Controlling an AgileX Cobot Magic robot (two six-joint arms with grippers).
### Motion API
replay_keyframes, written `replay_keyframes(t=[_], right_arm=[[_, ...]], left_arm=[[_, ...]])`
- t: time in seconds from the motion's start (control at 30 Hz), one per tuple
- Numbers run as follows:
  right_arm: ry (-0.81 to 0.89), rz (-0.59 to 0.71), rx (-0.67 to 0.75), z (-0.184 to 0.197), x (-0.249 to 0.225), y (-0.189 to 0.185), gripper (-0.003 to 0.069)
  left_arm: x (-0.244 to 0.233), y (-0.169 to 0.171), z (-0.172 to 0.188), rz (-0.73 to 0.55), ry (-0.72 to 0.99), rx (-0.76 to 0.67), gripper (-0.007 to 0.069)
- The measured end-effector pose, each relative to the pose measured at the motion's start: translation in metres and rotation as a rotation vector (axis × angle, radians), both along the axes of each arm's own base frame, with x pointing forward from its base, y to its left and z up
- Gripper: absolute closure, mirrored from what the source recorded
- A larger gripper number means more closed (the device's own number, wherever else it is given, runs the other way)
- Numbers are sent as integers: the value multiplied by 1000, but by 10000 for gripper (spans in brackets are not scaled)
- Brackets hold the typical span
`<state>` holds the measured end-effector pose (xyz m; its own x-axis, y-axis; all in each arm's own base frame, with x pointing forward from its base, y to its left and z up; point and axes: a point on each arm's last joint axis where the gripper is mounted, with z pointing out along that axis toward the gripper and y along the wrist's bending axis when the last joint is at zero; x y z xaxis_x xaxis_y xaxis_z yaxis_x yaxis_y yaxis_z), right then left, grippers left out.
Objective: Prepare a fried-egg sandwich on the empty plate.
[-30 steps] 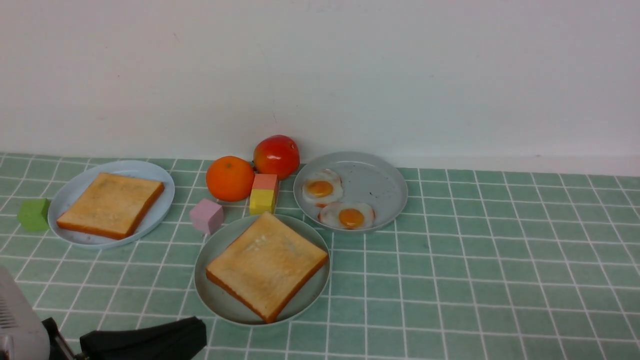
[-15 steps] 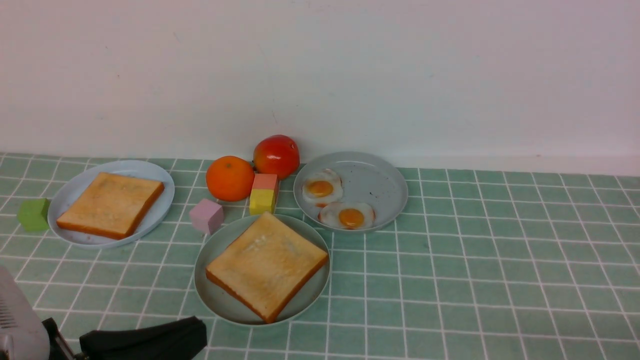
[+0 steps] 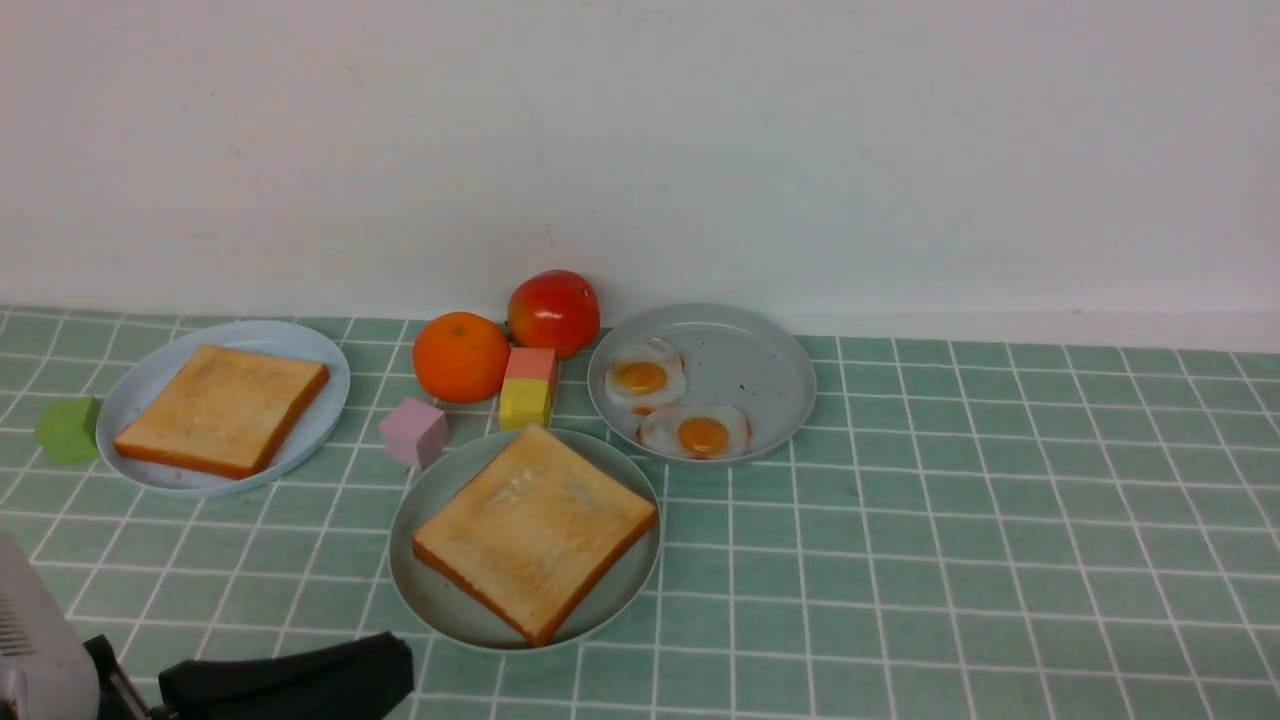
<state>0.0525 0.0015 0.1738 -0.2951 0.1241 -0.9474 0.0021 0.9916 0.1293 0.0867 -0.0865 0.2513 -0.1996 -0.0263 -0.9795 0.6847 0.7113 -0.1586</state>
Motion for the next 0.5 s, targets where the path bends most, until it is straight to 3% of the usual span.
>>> replay_keyframes(t=[0.5], right_arm=[[6, -4, 14, 0, 0, 0, 633]], left_arm=[[0, 0, 0, 0, 0, 0, 608]])
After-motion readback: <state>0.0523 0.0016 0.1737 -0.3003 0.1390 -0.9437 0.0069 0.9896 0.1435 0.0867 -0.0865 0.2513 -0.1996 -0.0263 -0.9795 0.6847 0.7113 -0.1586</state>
